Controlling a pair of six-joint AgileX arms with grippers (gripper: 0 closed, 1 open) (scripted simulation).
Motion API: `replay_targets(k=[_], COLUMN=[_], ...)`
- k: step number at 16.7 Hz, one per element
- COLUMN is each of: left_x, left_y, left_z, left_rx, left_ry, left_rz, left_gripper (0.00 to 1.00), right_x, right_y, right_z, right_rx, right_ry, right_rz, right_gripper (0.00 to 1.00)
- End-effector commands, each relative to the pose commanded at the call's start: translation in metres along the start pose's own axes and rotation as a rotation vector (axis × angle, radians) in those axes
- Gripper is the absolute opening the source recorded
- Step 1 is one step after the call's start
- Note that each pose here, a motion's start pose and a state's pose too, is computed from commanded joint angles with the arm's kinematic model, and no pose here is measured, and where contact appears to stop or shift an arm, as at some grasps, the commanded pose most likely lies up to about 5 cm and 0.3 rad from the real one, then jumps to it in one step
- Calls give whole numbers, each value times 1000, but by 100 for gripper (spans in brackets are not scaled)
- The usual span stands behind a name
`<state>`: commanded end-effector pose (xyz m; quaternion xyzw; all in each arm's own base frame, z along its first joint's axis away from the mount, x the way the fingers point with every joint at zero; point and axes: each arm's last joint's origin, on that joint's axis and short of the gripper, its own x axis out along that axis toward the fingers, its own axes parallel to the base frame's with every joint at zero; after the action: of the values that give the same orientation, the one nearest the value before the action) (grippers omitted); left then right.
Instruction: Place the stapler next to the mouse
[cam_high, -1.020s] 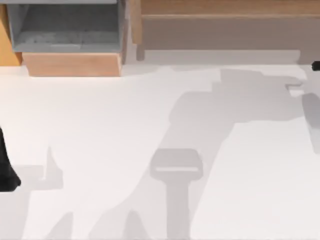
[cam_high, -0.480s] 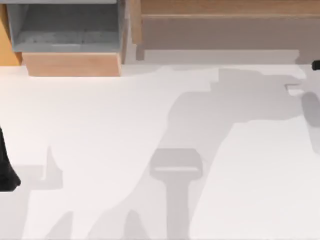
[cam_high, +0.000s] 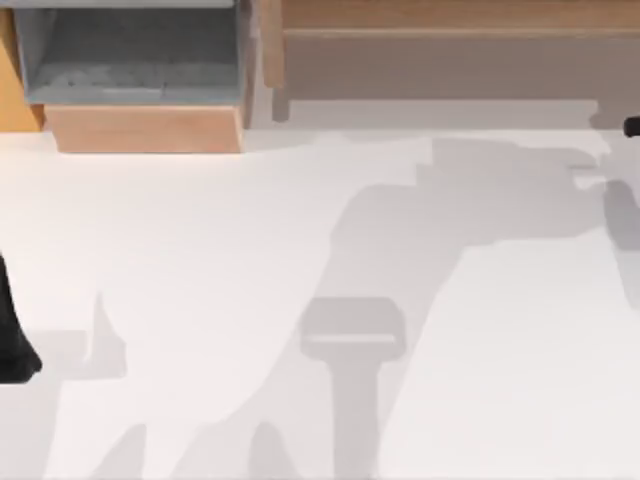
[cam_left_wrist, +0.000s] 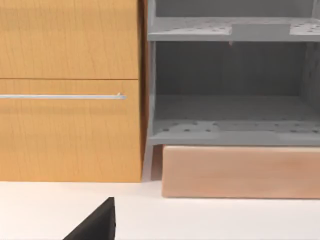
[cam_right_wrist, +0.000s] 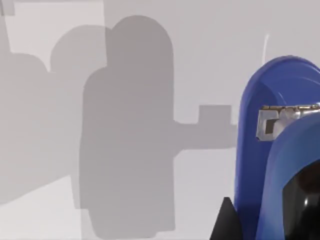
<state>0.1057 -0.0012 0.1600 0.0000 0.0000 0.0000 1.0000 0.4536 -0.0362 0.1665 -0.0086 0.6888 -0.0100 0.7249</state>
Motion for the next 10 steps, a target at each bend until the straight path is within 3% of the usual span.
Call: replay_targets(k=[10], left_x=[0], left_y=[0], left_z=[0], left_rx=[0], left_ry=[0], left_rz=[0], left_gripper=[100], right_x=[22], right_y=[-3], right_z=[-1], right_rx=[16], right_ry=[18], right_rz=[8], right_gripper=[0])
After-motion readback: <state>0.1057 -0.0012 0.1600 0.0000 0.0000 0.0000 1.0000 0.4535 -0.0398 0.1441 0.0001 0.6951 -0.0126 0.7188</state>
